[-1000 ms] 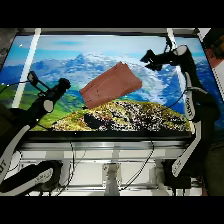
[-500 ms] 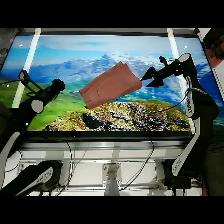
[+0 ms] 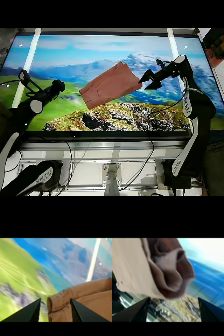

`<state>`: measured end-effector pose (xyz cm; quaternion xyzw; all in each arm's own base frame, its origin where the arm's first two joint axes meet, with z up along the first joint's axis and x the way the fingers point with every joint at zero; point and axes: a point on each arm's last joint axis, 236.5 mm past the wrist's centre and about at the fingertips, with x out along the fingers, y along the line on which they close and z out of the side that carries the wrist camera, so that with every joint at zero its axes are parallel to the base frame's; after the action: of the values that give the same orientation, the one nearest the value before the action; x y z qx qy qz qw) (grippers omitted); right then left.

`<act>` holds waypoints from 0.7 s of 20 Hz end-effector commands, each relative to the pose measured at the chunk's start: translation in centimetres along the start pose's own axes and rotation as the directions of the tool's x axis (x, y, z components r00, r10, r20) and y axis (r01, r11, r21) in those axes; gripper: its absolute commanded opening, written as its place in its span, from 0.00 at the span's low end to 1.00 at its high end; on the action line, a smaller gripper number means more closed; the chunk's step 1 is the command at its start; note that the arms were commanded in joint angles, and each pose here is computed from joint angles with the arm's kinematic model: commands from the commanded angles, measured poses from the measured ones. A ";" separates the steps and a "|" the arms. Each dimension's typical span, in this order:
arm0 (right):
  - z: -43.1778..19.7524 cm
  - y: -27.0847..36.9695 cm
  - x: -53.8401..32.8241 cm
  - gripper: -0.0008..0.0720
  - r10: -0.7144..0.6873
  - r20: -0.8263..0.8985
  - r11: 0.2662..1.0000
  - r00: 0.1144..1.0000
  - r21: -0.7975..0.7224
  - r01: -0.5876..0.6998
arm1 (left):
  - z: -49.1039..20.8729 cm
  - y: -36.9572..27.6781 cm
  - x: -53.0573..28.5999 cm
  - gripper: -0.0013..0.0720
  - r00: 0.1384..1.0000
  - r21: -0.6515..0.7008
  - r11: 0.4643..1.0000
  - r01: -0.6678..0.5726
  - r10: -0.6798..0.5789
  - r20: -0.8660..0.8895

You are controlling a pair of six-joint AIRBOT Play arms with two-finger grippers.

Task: Fold the clothes and pants, and hang the long-sleeved shirts on hangers.

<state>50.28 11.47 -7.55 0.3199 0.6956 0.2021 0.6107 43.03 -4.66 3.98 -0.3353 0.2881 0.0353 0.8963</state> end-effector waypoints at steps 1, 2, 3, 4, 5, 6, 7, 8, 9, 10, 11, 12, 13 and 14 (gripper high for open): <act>1.4 1.1 1.3 0.97 -0.001 0.056 1.000 0.998 0.019 0.000 | 0.1 0.0 0.0 0.60 1.000 0.000 1.000 0.000 0.000 0.001; 1.4 1.2 1.9 0.97 -0.003 0.054 1.000 0.999 0.022 0.002 | 0.1 0.0 0.0 0.60 1.000 0.000 1.000 0.000 0.000 0.001; 1.3 1.2 2.5 0.97 -0.007 0.048 1.000 0.999 0.028 0.005 | 0.1 0.0 0.0 0.60 1.000 0.000 1.000 0.000 0.000 0.001; 1.3 1.0 3.1 0.97 -0.015 0.043 0.999 0.999 0.044 0.013 | 0.1 0.0 0.0 0.60 1.000 0.000 1.000 0.000 0.000 0.001; 1.1 0.7 3.7 0.97 -0.026 0.036 0.998 0.999 0.056 0.024 | 0.1 0.0 0.0 0.60 1.000 0.000 1.000 0.000 0.000 0.001; 1.0 0.3 4.3 0.97 -0.037 0.026 0.997 0.999 0.066 0.035 | 0.1 0.0 0.0 0.60 1.000 0.000 1.000 0.000 0.000 0.001; 1.0 0.2 4.9 0.96 -0.041 0.023 0.996 0.999 0.077 0.039 | 0.1 0.0 0.0 0.60 1.000 0.000 1.000 0.000 0.000 0.001; 1.0 0.3 5.4 0.96 -0.041 0.022 0.996 0.999 0.077 0.039 | 0.1 0.0 0.0 0.60 1.000 0.000 1.000 0.000 0.000 0.002; 1.3 0.4 5.8 0.94 -0.042 0.034 0.997 0.999 0.073 0.039 | 0.1 0.0 0.0 0.60 1.000 0.000 1.000 0.000 0.000 0.002; 1.7 0.7 6.1 0.93 -0.042 0.054 0.997 0.998 0.067 0.039 | 0.1 0.0 0.0 0.60 1.000 0.000 1.000 0.000 0.000 0.002; 2.2 1.0 6.1 0.74 -0.039 0.077 0.998 0.996 0.062 0.034 | 0.1 0.0 0.0 0.60 1.000 0.000 1.000 0.000 0.000 0.002; 2.4 1.3 6.0 0.41 -0.032 0.086 0.998 0.996 0.058 0.027 | 0.1 0.0 0.0 0.60 1.000 0.000 1.000 0.000 0.000 0.002; 2.4 1.5 5.6 0.22 -0.029 0.086 0.998 0.996 0.052 0.024 | 0.1 0.0 0.0 0.60 1.000 0.000 1.000 0.000 0.000 0.002; 2.3 1.7 4.9 0.03 -0.027 0.083 0.999 0.996 0.046 0.024 | 0.1 0.0 0.0 0.60 1.000 0.000 1.000 0.000 0.000 0.002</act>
<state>52.14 15.62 -11.33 0.3270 0.6862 0.1592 0.6299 43.02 -4.62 3.98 -0.3351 0.2881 0.0357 0.8964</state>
